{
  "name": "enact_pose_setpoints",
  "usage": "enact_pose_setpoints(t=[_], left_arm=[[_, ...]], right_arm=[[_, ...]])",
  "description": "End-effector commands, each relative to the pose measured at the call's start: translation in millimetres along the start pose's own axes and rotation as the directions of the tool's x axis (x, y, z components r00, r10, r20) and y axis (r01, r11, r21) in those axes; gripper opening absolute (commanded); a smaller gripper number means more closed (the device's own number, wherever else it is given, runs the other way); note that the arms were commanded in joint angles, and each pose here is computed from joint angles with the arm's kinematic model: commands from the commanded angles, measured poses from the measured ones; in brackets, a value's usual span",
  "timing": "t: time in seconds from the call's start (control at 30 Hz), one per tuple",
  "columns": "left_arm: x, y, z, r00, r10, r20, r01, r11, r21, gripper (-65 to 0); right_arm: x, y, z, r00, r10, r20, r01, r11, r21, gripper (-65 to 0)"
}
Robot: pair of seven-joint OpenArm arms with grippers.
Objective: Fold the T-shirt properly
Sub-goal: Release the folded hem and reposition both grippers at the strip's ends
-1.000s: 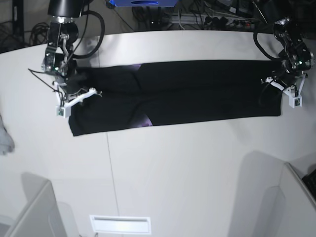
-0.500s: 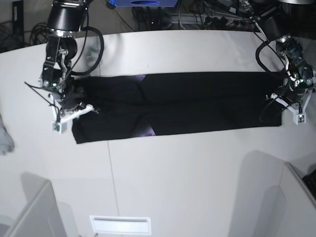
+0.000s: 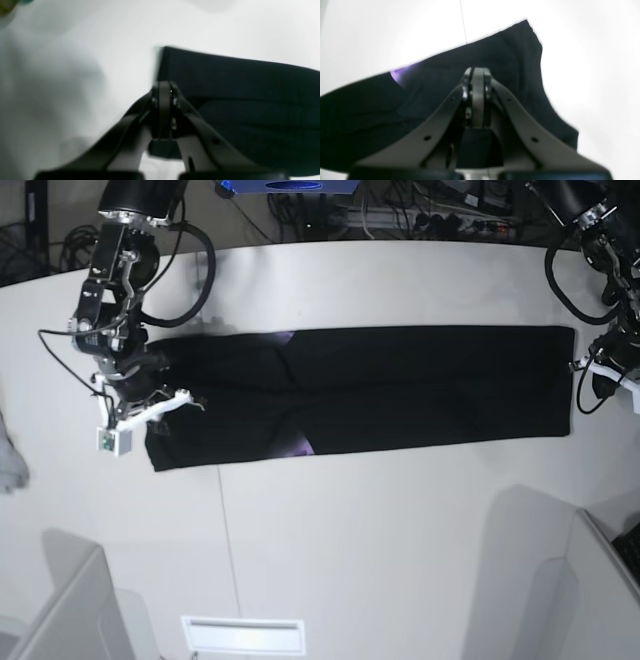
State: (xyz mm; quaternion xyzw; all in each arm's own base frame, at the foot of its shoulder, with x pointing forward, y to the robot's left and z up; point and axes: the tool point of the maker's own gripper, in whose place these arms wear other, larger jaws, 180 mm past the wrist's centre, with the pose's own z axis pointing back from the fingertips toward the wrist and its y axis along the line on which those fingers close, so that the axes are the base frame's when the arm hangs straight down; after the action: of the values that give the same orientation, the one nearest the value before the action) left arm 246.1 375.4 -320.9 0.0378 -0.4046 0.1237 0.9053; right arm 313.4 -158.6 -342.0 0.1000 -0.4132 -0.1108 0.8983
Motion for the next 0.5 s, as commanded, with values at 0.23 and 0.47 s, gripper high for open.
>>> enact_pose_setpoints(t=[0.23,0.47], left_arm=[[-2,13,13,1.0,0.017,0.021,-0.017,1.0,0.001,-2.5],[-28,8,-14,1.0,0.021,0.01,-0.02,0.996,-0.087,0.0]], right_arm=[[-1,0,4,1.0,0.006,0.016,-0.007,1.0,0.004,-65.0],[-15,-3,7,1.0,0.002,-0.012,-0.002,1.0,-0.003,-65.0]])
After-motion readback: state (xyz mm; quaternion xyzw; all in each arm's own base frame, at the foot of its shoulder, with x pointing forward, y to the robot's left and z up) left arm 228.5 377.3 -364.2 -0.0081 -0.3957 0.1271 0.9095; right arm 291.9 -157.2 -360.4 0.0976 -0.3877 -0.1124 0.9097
